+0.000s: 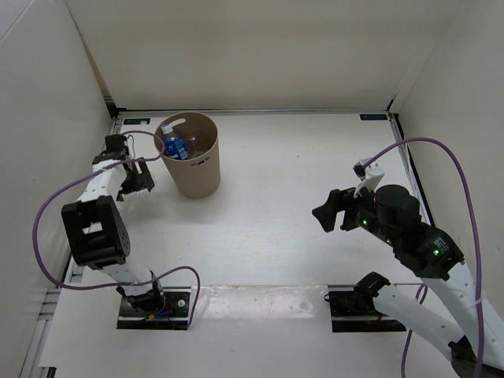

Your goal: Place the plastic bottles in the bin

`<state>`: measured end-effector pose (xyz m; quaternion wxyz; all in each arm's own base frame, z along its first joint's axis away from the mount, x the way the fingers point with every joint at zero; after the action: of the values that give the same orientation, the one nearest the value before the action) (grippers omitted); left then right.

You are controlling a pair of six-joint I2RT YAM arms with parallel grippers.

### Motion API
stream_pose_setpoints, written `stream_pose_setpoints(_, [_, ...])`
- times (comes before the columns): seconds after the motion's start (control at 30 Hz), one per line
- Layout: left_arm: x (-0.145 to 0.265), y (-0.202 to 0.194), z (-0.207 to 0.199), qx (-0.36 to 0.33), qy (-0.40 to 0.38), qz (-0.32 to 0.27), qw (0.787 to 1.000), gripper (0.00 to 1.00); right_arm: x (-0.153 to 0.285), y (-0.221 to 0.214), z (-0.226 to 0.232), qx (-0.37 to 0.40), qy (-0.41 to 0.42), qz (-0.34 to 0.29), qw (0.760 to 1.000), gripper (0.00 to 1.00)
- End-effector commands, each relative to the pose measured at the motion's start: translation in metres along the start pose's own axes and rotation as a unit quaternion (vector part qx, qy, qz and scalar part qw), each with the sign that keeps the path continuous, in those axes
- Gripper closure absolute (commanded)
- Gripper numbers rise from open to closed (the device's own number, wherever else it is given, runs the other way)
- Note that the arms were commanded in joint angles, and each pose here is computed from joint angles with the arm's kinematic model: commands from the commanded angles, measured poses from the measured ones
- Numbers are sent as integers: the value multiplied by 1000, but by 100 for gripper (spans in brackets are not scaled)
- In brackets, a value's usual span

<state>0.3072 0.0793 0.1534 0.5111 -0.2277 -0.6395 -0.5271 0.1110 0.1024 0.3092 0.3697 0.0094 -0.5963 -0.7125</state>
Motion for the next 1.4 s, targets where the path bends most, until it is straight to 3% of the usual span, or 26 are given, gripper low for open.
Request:
stream_pose_setpoints(0.0, [2,15,0,-15,-12,-23,1000,1,7,11,3,13,2,-26,1000,10])
stream_pose_setpoints(0.23, [-24,10,-3,-17,-6,22,1000,2,6,10,3,16,1,-25,1000,10])
stream_pose_setpoints(0.47, [-37,10,-9,-16,-17,52,998,16,6,10,2,19,0,-25,1000,10])
stream_pose_setpoints(0.53, [-38,10,-9,-16,-14,57,998,16,5,9,2,19,-1,-23,1000,10])
stream_pose_setpoints(0.87, [-31,7,-21,-36,-10,58,998,50,5,8,3,25,0,-21,999,10])
stream_pose_setpoints(0.93, [-30,2,-22,-35,-7,77,996,65,4,8,4,25,0,-21,999,10])
stream_pose_setpoints(1.0, [-18,7,-23,-25,-8,72,997,80,5,8,3,26,-1,-21,999,10])
stream_pose_setpoints(1.1, [10,12,-23,-8,-15,37,999,92,5,8,3,25,-3,-20,999,10])
stream_pose_setpoints(1.23, [67,16,-16,30,-25,-53,998,100,3,8,4,24,2,-18,1000,10])
stream_pose_setpoints(1.37, [95,19,-11,47,-23,-94,994,100,2,8,4,24,1,-16,1000,10])
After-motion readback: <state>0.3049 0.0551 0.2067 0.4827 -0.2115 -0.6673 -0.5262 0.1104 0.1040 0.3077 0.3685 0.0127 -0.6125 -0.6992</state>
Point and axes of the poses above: each gripper's point midway between its finger pads, its own x axis back along the fingers, its own z axis along the line the jaws close on, y = z × x, the point moved 8 cm from there along x, back along the fingers, and after that the axes turned 1 degree about -x, right-handed, at the moved point
